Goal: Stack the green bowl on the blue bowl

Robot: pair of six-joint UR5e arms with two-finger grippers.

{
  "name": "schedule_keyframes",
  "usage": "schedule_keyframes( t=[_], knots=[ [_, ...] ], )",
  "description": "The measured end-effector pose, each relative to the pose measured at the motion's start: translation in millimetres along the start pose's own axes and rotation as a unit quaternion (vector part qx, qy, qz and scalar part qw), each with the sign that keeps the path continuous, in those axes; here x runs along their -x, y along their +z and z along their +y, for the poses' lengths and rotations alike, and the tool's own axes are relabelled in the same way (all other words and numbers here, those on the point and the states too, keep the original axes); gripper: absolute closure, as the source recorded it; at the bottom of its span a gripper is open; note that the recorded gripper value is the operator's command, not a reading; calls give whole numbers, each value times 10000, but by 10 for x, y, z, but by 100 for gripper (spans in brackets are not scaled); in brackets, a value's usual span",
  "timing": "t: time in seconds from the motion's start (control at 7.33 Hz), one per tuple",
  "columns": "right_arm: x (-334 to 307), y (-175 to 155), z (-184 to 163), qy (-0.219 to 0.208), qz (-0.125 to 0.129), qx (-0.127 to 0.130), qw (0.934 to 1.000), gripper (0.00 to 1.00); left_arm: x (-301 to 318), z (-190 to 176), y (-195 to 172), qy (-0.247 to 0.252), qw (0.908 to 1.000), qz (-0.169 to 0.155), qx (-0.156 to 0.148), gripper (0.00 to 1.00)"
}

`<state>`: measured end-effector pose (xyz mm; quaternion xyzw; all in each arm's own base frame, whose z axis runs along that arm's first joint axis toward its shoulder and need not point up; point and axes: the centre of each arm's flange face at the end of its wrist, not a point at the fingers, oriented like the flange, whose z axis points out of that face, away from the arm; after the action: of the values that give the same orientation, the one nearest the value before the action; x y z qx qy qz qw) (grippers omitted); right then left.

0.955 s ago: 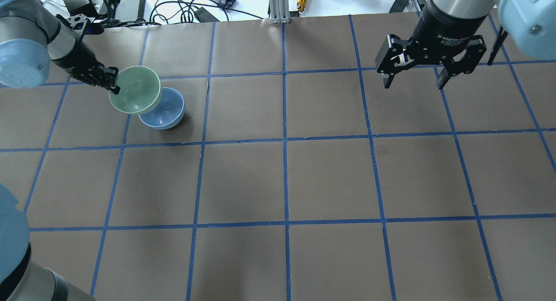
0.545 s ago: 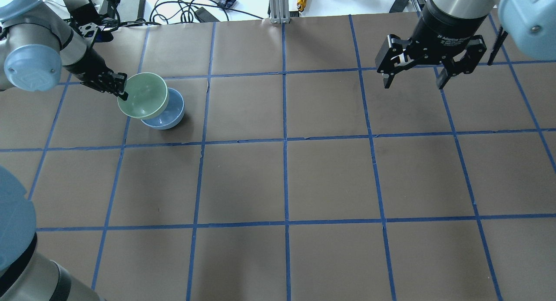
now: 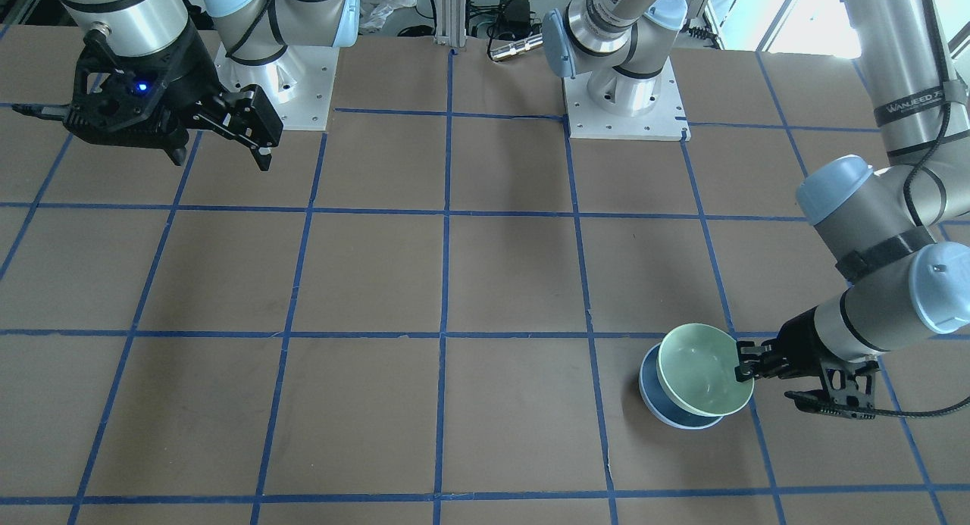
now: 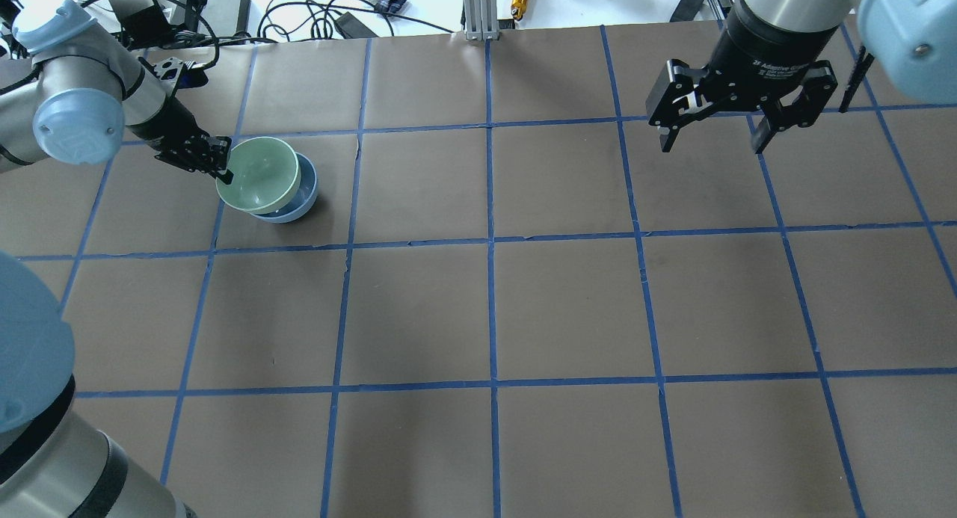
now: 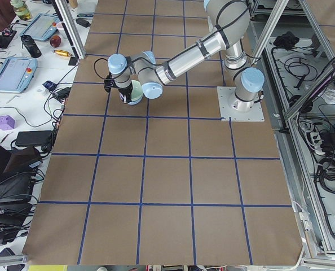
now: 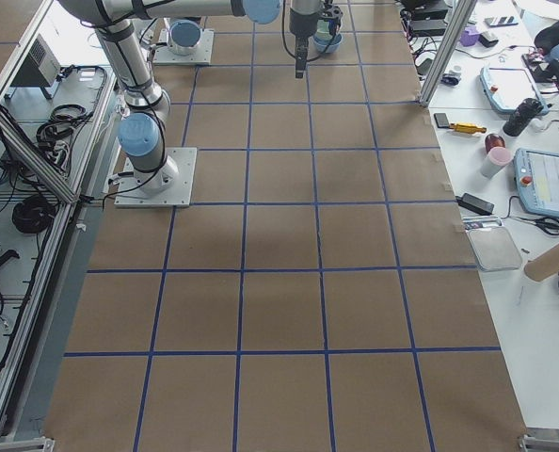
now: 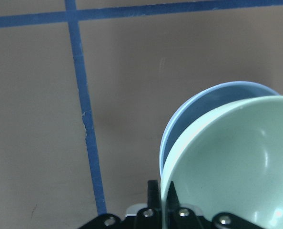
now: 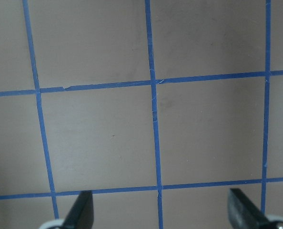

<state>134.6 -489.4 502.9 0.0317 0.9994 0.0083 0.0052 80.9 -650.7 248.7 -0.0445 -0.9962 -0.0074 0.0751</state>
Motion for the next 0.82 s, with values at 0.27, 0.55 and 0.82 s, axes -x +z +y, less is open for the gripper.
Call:
schedule_keyframes(
  t=[0.27, 0.55, 0.82],
  knots=[
    [0, 0, 0, 0, 0, 0, 10000, 0, 2, -9, 44, -50, 10000, 19, 24, 54],
    [0, -2, -1, 0, 0, -4, 10000, 0, 0, -6, 65, -157, 9999, 29, 42, 18],
    [0, -1, 0, 0, 0, -1, 10000, 0, -10, -16, 42, -223, 9997, 19, 22, 18]
  ],
)
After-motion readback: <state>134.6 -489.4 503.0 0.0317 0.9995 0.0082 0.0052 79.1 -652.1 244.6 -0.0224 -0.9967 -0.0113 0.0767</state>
